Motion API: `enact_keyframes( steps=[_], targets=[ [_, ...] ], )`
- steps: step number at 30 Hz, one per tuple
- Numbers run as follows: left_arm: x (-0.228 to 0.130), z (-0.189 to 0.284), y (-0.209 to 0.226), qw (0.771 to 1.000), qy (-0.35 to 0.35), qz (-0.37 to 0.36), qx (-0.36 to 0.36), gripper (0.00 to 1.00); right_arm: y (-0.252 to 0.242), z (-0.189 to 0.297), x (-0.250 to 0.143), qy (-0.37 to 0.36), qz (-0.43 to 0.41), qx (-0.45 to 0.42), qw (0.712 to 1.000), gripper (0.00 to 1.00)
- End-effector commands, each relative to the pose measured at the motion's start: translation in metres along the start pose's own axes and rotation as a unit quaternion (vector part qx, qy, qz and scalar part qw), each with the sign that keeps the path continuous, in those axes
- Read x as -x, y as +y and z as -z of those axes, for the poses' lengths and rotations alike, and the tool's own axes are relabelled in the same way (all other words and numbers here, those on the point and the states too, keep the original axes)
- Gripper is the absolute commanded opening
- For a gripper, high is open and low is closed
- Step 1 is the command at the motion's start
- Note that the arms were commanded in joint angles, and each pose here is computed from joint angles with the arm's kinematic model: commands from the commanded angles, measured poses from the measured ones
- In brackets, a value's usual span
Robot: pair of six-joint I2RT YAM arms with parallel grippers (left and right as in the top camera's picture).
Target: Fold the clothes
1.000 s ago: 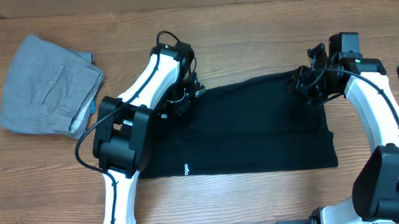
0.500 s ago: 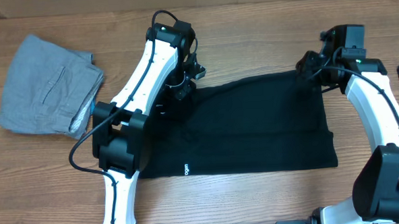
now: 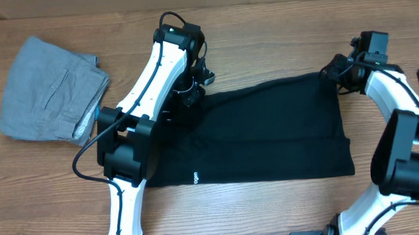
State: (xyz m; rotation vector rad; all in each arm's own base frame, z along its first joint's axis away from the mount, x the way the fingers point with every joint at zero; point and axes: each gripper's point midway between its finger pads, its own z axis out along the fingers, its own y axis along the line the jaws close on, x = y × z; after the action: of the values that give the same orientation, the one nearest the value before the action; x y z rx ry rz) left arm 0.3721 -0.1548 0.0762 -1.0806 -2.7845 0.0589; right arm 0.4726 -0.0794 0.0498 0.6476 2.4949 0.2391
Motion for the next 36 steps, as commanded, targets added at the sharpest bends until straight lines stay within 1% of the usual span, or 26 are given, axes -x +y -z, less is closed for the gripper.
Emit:
enact_keyframes(
  steps=[1,8,14,15,16,19,23,26,31,36],
  targets=[
    [0.001,0.005,0.004,1.0,-0.005,0.011,0.005,0.04,0.002,-0.011,0.009,-0.013,0.002,0.005,1.0,0.46],
    [0.0,0.005,0.003,1.0,-0.002,0.011,0.004,0.04,-0.008,-0.04,0.003,-0.011,-0.001,0.001,1.0,0.46],
    [-0.001,0.005,0.003,1.0,-0.002,0.011,0.004,0.04,-0.013,-0.05,-0.006,0.003,-0.003,-0.003,1.0,0.47],
    [-0.001,0.005,0.003,1.0,-0.002,0.011,0.004,0.04,-0.013,-0.05,-0.006,0.003,-0.003,-0.003,1.0,0.45],
    [-0.001,0.005,0.003,1.0,-0.001,0.011,0.004,0.04,-0.013,-0.05,-0.006,0.003,-0.003,-0.003,1.0,0.41],
    [-0.002,0.005,0.003,1.0,0.001,0.011,0.003,0.04,-0.014,-0.05,-0.007,0.007,0.0,-0.004,1.0,0.2],
    [-0.004,0.005,0.004,1.0,0.006,0.014,0.007,0.04,-0.016,-0.04,-0.002,0.007,0.004,-0.006,1.0,0.04],
    [-0.006,0.005,0.008,1.0,0.011,0.02,0.018,0.04,-0.015,-0.023,0.014,-0.007,0.001,-0.005,1.0,0.04],
    [-0.01,0.005,0.007,0.999,0.018,0.02,0.017,0.04,-0.001,0.02,0.042,-0.042,0.006,0.014,0.999,0.04],
    [-0.016,0.006,0.006,0.999,0.031,0.025,0.016,0.04,0.005,0.051,0.042,-0.042,0.004,0.017,0.999,0.04]
  ],
)
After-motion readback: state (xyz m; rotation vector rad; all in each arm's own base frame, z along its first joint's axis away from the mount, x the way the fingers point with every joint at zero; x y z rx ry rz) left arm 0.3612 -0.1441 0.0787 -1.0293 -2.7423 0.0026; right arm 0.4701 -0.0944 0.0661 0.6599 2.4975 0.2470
